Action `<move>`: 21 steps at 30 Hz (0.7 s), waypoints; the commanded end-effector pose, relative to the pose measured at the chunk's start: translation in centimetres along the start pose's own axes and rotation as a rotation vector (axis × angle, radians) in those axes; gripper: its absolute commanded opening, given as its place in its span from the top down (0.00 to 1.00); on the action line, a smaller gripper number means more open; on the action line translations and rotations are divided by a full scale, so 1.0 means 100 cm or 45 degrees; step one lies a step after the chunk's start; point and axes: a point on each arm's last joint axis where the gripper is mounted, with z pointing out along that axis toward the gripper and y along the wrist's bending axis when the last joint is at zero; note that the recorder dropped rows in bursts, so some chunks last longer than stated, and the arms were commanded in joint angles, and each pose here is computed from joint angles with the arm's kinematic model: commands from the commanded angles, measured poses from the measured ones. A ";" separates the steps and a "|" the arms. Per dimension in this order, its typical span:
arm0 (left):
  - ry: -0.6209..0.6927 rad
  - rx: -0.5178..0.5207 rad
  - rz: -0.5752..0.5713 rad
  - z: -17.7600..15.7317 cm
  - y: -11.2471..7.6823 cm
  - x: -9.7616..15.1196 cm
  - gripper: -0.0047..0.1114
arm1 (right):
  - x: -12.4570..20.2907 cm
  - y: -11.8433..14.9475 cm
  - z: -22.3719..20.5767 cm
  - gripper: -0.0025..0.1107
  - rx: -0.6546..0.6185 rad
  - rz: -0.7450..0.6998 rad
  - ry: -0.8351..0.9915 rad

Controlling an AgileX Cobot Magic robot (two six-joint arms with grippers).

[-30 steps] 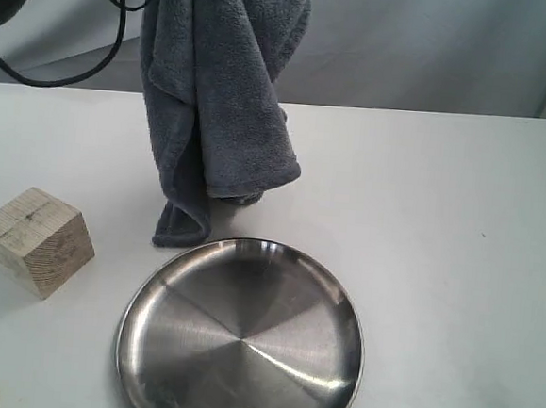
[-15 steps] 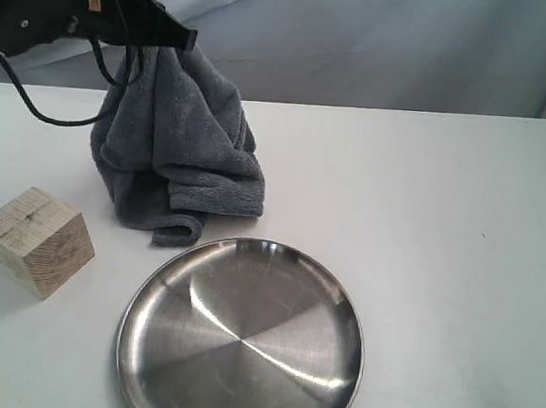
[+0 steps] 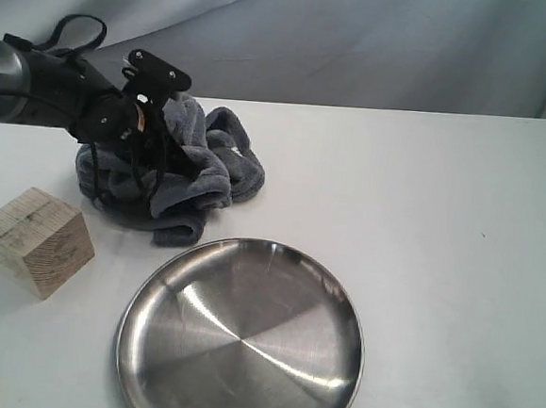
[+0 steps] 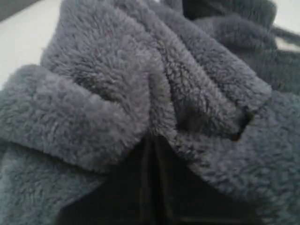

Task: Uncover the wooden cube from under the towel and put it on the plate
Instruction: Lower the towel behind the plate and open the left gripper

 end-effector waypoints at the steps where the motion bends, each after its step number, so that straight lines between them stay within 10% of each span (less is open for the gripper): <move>1: 0.109 0.005 0.028 0.018 -0.005 0.015 0.96 | 0.001 0.000 0.000 0.98 0.008 0.004 -0.006; 9: 0.071 0.009 -0.047 0.003 -0.003 0.005 0.86 | 0.001 0.000 0.000 0.98 0.008 0.004 -0.006; 18: 0.189 0.007 -0.069 -0.020 0.002 0.005 0.16 | 0.001 0.000 0.000 0.98 0.008 0.004 -0.006; 21: 0.237 0.000 -0.018 -0.034 0.005 0.004 0.07 | 0.001 0.000 0.000 0.98 0.008 0.004 -0.006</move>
